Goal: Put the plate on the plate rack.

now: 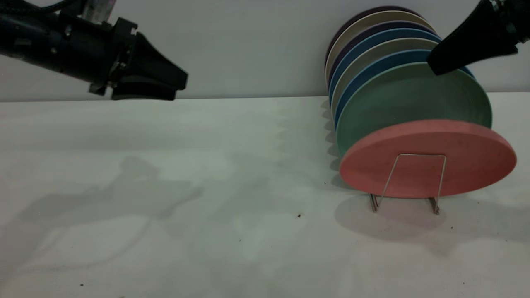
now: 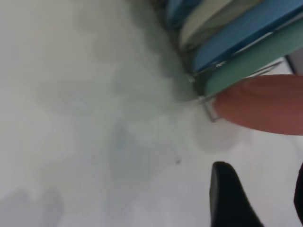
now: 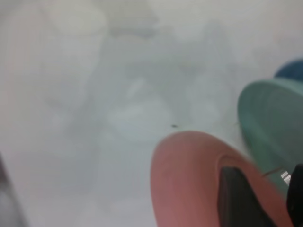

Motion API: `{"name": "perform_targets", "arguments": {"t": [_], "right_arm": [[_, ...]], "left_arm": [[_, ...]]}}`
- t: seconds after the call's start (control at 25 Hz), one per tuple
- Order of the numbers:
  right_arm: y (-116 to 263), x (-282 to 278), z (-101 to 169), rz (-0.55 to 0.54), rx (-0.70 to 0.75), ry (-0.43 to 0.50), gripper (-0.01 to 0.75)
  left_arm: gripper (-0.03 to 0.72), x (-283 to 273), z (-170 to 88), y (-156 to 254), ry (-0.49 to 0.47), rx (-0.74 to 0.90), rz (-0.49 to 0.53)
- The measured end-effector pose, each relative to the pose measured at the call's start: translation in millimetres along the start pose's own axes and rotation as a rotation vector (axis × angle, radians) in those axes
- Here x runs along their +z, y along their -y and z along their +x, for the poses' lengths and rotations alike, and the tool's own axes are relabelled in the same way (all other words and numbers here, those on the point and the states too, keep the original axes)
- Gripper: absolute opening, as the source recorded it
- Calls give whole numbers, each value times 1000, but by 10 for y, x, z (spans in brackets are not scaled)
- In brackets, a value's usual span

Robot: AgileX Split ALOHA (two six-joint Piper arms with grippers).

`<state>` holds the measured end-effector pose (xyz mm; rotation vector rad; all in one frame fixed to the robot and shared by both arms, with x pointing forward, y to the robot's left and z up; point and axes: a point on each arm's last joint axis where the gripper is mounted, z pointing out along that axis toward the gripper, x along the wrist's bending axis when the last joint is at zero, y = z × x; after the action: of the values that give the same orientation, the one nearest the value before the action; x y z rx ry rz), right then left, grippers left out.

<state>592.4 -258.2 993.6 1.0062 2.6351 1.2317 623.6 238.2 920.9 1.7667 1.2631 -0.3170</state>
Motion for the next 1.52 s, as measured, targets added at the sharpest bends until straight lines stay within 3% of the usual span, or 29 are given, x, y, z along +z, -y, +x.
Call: {"name": "perform_targets", "arguments": {"t": [0.16,0.32,0.68,0.76,0.88,1.08,1.52], "right_arm": [[3,-59,38,38,299,13,280],[-7,-184,115,90,496,53,280],[50,-670,336,294,553,297,280],[59,-814,420,336,546,351,280],[61,-1045,603,354,525,420,280],[234,-1307,1088,322,514,444,280],[849,-1588,2048,193,436,488,280]], "left_arm": [[376,-197,-16,-28,-155,45,54],[376,-548,-229,-85,-343,71,120],[376,-1440,-738,100,-815,-168,294],[376,-1599,-869,145,-873,-186,303],[376,-1810,-1121,211,-905,-186,274],[376,-2046,-1484,535,-913,-160,207],[376,-2295,-1968,1550,-925,-109,96]]}}
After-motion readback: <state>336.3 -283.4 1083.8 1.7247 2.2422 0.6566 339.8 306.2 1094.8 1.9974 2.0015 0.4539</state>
